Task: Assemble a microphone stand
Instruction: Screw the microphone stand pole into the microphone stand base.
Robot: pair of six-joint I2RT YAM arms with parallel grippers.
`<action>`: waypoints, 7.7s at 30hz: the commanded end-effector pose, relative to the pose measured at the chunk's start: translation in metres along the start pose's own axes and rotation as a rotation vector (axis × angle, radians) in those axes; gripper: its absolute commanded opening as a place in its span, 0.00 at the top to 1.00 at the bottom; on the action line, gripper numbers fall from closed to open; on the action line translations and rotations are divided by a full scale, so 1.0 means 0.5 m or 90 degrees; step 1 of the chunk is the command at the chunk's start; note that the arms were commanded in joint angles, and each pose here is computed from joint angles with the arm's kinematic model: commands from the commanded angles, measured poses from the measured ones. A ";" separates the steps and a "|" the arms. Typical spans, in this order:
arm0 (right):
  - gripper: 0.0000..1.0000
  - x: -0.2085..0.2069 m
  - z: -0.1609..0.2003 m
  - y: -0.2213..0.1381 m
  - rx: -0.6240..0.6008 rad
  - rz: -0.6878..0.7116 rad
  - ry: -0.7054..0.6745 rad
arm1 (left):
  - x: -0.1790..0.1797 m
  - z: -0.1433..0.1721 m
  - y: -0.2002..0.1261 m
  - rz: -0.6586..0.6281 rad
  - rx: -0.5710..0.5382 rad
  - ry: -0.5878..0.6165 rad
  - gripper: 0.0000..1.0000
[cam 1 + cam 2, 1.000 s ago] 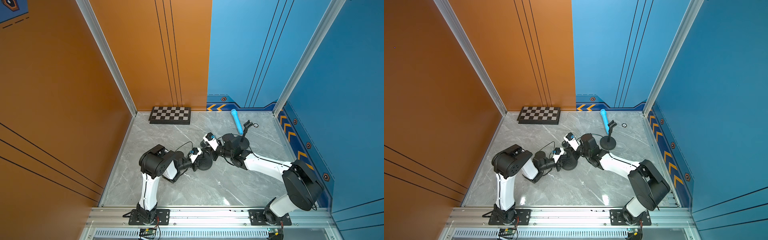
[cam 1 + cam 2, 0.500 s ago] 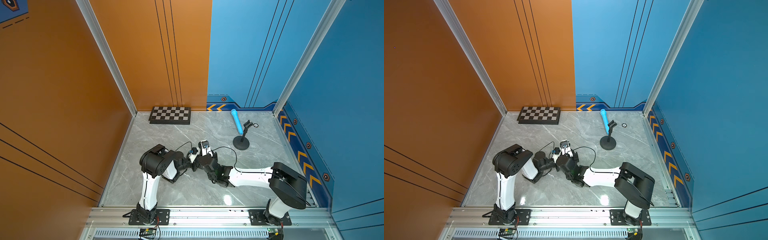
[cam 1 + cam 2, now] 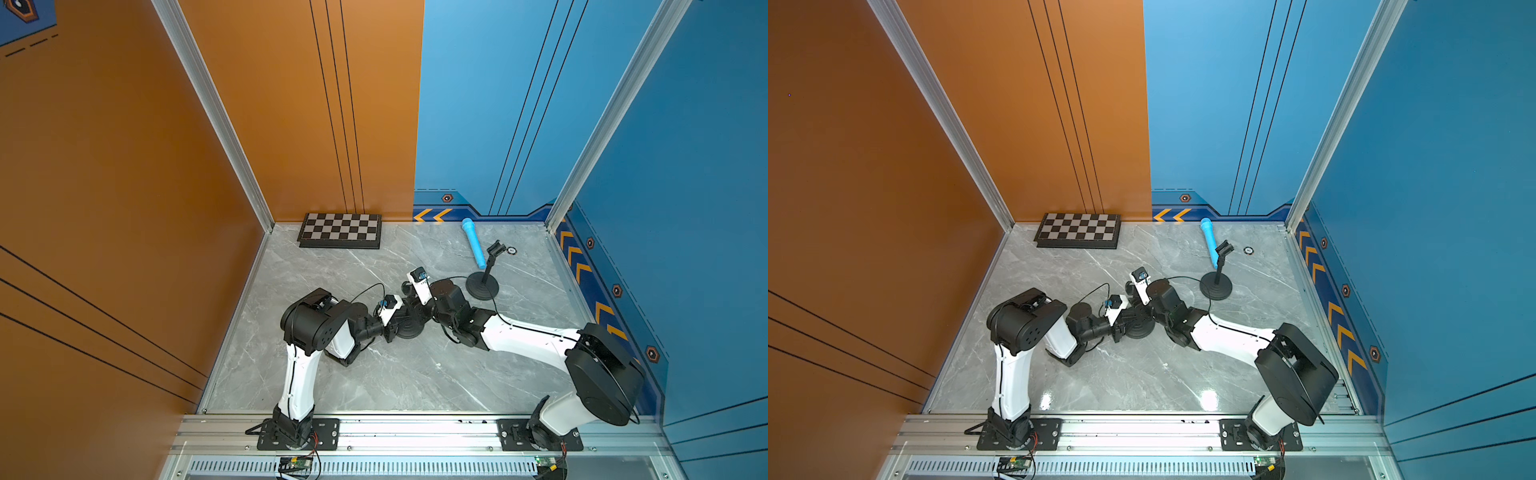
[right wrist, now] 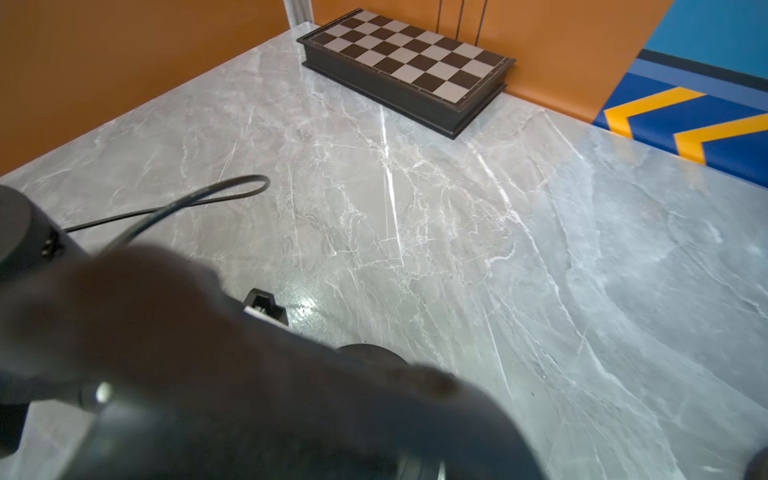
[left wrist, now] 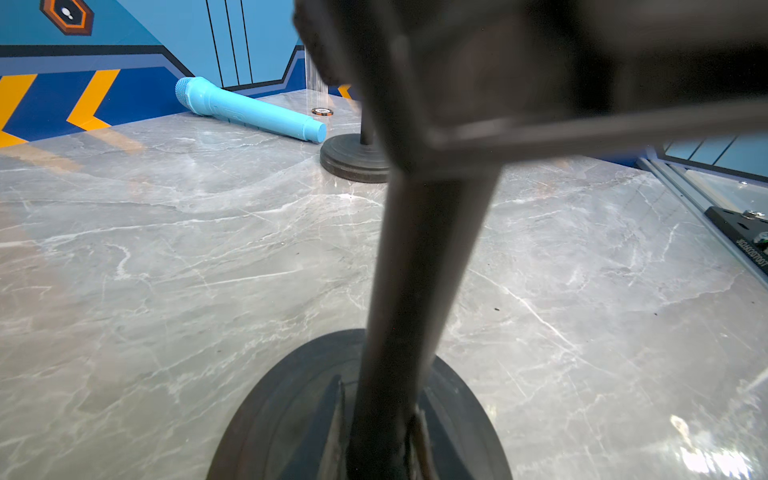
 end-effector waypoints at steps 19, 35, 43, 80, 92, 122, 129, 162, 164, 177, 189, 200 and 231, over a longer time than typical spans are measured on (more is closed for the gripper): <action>1.00 0.014 0.037 0.000 0.018 0.327 0.054 | 0.016 0.078 0.001 -0.032 0.069 -0.045 0.59; 0.49 0.044 -0.021 -0.023 0.023 -0.020 0.034 | 0.014 0.082 0.002 -0.025 0.072 -0.047 0.58; 0.48 0.038 -0.042 -0.005 -0.011 -0.120 -0.026 | 0.012 0.084 0.001 -0.020 0.074 -0.048 0.57; 0.34 0.061 -0.022 -0.109 -0.069 -0.117 -0.026 | 0.015 0.095 0.003 -0.016 0.080 -0.056 0.58; 0.32 0.023 -0.026 -0.073 -0.120 -0.258 -0.150 | 0.014 0.099 0.002 -0.010 0.083 -0.057 0.59; 1.00 -0.056 0.000 -0.045 -0.103 0.198 -0.035 | 0.017 0.107 0.001 -0.016 0.088 -0.062 0.59; 1.00 -0.005 0.029 -0.033 -0.092 0.337 0.060 | 0.017 0.111 0.004 -0.015 0.090 -0.065 0.59; 0.93 -0.012 -0.024 0.001 -0.045 -0.201 -0.126 | 0.012 0.113 -0.006 -0.012 0.094 -0.063 0.59; 0.98 -0.021 -0.020 0.003 -0.057 -0.119 -0.116 | 0.012 0.114 -0.006 -0.013 0.095 -0.064 0.59; 1.00 0.007 0.013 0.008 -0.082 0.242 -0.027 | 0.012 0.120 -0.001 -0.013 0.098 -0.067 0.59; 0.52 0.081 0.003 -0.064 -0.006 -0.242 -0.220 | 0.010 0.121 -0.002 -0.010 0.100 -0.066 0.59; 0.81 -0.003 -0.033 -0.007 -0.024 -0.168 -0.161 | 0.010 0.124 -0.004 -0.013 0.101 -0.064 0.59; 1.00 0.017 0.064 -0.012 -0.091 0.202 0.035 | -0.050 -0.044 0.036 0.040 -0.008 0.003 0.64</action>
Point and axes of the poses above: each gripper's point midway between its finger pads, its own y axis out along the fingers, its own x axis along the line the jaws close on, z = x × y, the point moved 1 cm from there along -y, back along the fingers, and after that the axes turned 9 degrees about -y, right-handed, at the moved point
